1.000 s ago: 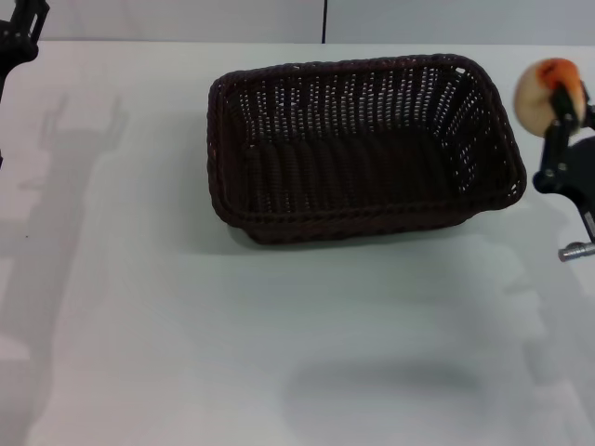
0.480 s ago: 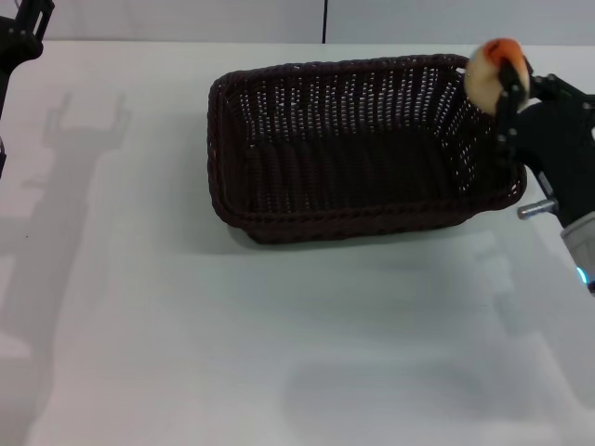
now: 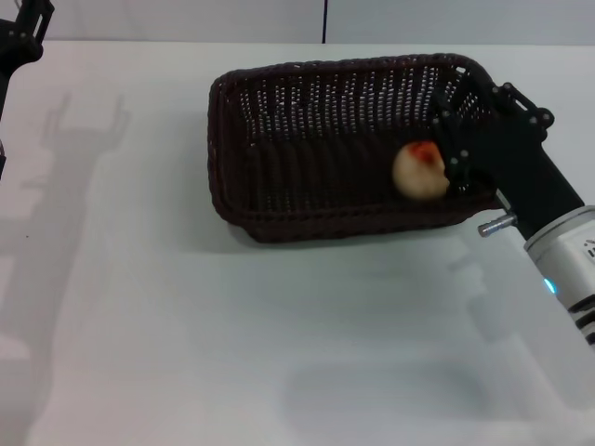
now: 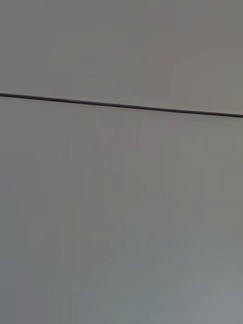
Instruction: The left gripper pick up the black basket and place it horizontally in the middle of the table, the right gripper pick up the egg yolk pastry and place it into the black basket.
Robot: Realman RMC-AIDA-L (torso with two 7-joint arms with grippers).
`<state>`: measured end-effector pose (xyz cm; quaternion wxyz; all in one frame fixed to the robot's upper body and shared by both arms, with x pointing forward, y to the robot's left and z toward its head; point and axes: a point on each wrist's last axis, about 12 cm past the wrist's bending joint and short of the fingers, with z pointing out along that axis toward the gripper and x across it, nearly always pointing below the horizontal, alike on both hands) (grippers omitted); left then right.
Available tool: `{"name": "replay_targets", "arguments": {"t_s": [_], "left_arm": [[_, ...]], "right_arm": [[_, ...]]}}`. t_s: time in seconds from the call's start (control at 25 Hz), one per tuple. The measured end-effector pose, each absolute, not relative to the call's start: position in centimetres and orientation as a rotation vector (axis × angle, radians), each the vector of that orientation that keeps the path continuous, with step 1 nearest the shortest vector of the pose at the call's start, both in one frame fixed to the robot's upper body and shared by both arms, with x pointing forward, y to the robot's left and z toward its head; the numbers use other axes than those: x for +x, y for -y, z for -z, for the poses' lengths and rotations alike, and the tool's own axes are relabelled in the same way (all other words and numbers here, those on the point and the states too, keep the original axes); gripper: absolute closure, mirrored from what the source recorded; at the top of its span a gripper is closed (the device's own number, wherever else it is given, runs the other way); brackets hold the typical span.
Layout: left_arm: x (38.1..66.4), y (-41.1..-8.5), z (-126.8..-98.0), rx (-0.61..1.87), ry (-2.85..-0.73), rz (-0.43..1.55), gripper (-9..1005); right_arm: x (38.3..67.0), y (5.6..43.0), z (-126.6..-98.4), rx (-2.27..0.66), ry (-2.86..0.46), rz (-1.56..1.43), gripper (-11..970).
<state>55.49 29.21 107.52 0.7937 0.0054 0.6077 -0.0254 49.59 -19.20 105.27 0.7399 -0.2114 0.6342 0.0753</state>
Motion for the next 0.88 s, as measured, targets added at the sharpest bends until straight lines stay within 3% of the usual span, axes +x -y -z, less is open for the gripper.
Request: {"name": "replay_targets", "arguments": {"t_s": [0.16,0.44,0.68,0.88], "left_arm": [[55.3,-29.4,-107.3,0.011,-1.313,0.05,212],[55.1,-29.5,-107.1,0.011,-1.321,0.046,212],[55.1,-29.6,-107.0,0.009,-1.325,0.043,212],[54.7,-29.9,-106.6,0.005,-1.335,0.035,212]], "right_arm": [[49.3,19.5,-105.7,-0.411,-1.355,-0.152,608],[48.1,21.9,-105.9,-0.23,-1.34,-0.063,345],[46.7,24.8,-105.0,-0.089,-1.379,0.033,304],[43.7,28.2,-103.5,0.052,-1.397,0.136,304]]}}
